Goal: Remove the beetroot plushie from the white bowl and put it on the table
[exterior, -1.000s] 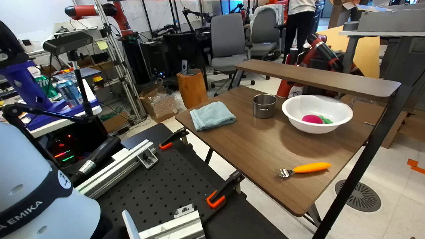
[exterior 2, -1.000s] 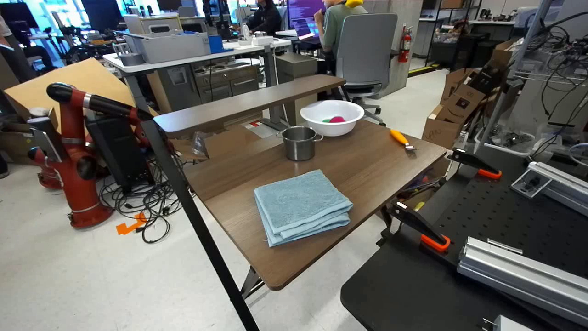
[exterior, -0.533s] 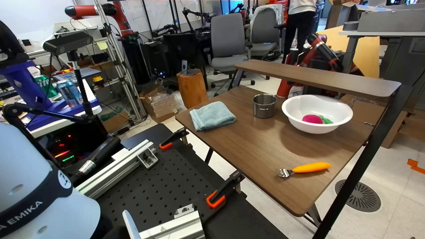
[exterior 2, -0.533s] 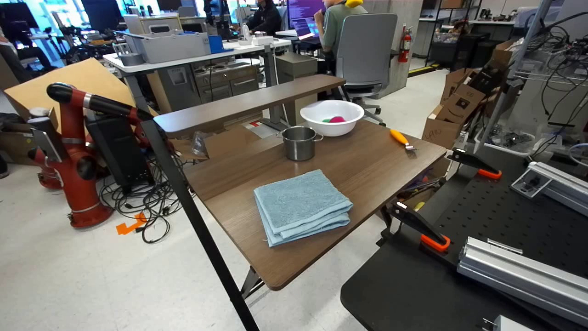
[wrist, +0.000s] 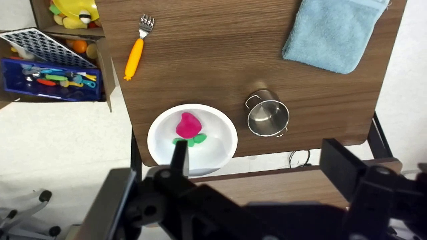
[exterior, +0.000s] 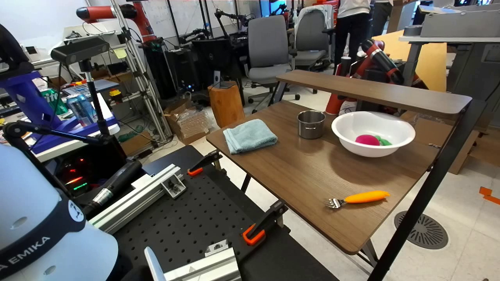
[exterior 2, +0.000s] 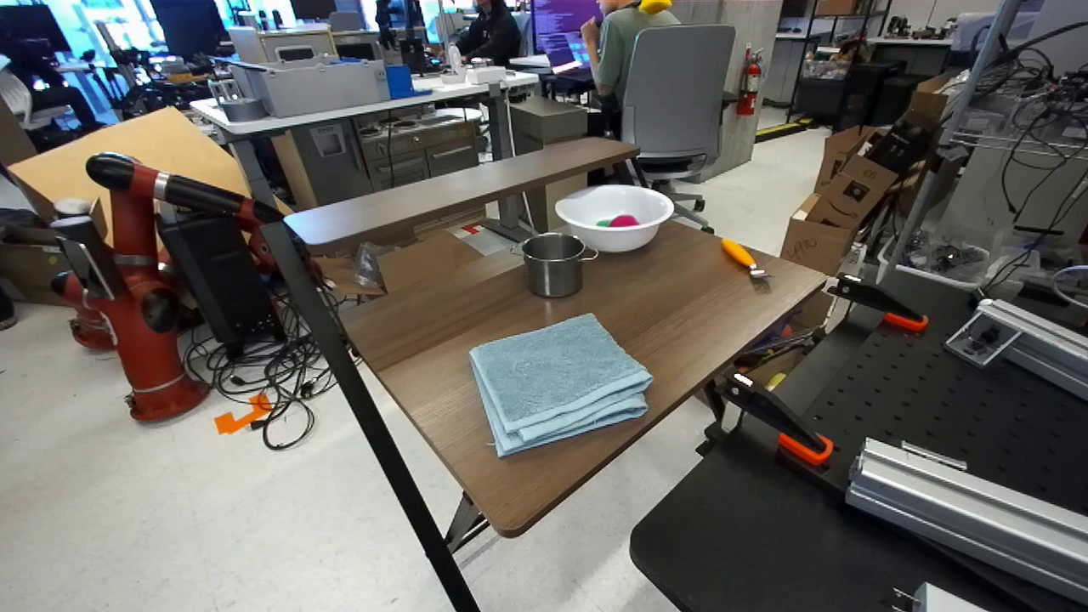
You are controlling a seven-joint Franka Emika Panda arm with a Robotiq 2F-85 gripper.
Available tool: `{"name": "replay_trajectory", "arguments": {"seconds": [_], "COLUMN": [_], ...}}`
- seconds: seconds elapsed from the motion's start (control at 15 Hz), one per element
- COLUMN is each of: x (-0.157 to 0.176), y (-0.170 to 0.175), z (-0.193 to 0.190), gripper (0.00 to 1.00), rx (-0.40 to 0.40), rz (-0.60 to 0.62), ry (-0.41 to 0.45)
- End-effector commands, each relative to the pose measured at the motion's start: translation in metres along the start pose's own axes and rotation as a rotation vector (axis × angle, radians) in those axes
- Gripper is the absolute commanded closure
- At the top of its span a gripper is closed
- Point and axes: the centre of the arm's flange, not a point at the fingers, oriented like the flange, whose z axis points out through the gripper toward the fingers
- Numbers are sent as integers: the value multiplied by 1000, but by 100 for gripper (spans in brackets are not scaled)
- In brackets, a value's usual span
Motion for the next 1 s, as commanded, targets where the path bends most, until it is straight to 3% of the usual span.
{"name": "replay_trajectory", "arguments": {"seconds": [0.0, 0.4, 0.93], "x": [53, 121, 169], "y": [17, 39, 68], "z": [36, 116, 217], "gripper": [0, 0, 0], "rx": [78, 142, 133], "rz": [33, 137, 218], "ry": [-39, -132, -204]}}
